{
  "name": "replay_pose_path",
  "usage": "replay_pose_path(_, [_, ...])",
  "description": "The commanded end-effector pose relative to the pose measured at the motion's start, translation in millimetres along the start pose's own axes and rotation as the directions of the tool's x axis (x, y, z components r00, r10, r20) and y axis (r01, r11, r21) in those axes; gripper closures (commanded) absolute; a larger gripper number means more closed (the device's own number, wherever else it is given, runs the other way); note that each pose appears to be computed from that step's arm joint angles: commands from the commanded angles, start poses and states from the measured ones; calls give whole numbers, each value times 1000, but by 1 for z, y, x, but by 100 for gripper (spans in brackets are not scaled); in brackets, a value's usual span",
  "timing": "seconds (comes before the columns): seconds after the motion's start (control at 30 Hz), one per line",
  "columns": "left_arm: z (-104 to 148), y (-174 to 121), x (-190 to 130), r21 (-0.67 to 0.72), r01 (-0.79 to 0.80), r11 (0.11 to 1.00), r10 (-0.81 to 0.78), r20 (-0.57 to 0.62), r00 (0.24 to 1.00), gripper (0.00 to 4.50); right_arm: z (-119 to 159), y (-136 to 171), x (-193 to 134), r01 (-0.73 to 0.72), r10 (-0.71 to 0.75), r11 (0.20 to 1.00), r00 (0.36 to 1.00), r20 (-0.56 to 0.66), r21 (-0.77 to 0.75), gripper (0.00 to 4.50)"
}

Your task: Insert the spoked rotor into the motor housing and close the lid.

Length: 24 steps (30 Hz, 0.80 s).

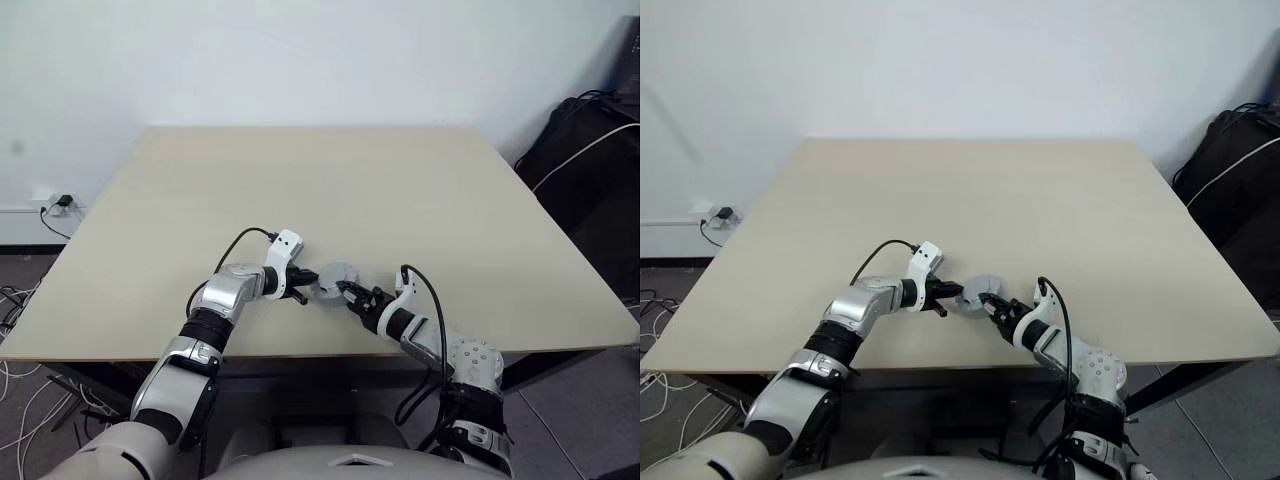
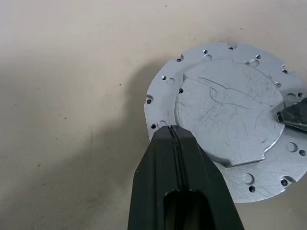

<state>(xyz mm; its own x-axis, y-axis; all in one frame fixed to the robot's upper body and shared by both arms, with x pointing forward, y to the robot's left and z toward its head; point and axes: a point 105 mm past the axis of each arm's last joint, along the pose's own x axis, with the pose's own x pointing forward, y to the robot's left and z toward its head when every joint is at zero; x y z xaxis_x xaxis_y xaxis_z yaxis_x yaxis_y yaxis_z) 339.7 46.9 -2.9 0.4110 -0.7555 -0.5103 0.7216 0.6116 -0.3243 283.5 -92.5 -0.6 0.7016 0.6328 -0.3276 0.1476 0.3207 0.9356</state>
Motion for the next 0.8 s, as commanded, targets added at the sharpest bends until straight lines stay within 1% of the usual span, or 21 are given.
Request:
replay_pose_path(0.03, [-4,-6,3,1,22,1000,-22,-18,1000,450,-13,16,10,-65,65,998,998,1,27,248])
replay_pose_path(0.2, [-3,-6,3,-4,22,1000,-22,-6,1000,450,-10,3,7,3,-3,999,1000,20,32,248])
replay_pose_path(0.27, [1,-7,3,-15,24,1000,-23,21,1000,450,-9,0,6,16,-17,999,1000,25,39,248])
replay_pose_path(0.4, [17,-14,0,-45,38,998,-32,138,990,450,-9,0,5,10,-12,999,999,31,49,248])
replay_pose_path(0.5, [37,-18,-6,-67,25,997,-5,276,961,450,-9,1,4,-4,2,998,999,36,59,248])
replay_pose_path(0.57, [57,-17,-17,-110,-10,994,55,415,908,450,-8,2,4,-17,14,998,999,40,68,248])
replay_pose_path(0.63, [71,-15,-28,-162,-37,986,116,510,852,450,-8,3,4,-23,20,997,999,42,74,248])
replay_pose_path(0.67, [78,-15,-36,-198,-37,979,147,573,806,450,-8,3,4,-28,24,997,999,44,78,248])
replay_pose_path(0.7, [82,-12,-45,-216,-73,974,196,624,756,450,-8,4,3,-32,28,996,999,46,81,248])
replay_pose_path(0.77, [83,-8,-57,-238,-156,958,278,664,694,450,-8,4,3,-38,35,996,998,47,85,248])
replay_pose_path(0.8, [77,-5,-61,-244,-209,947,320,653,686,450,-7,5,3,-44,40,995,998,50,88,248])
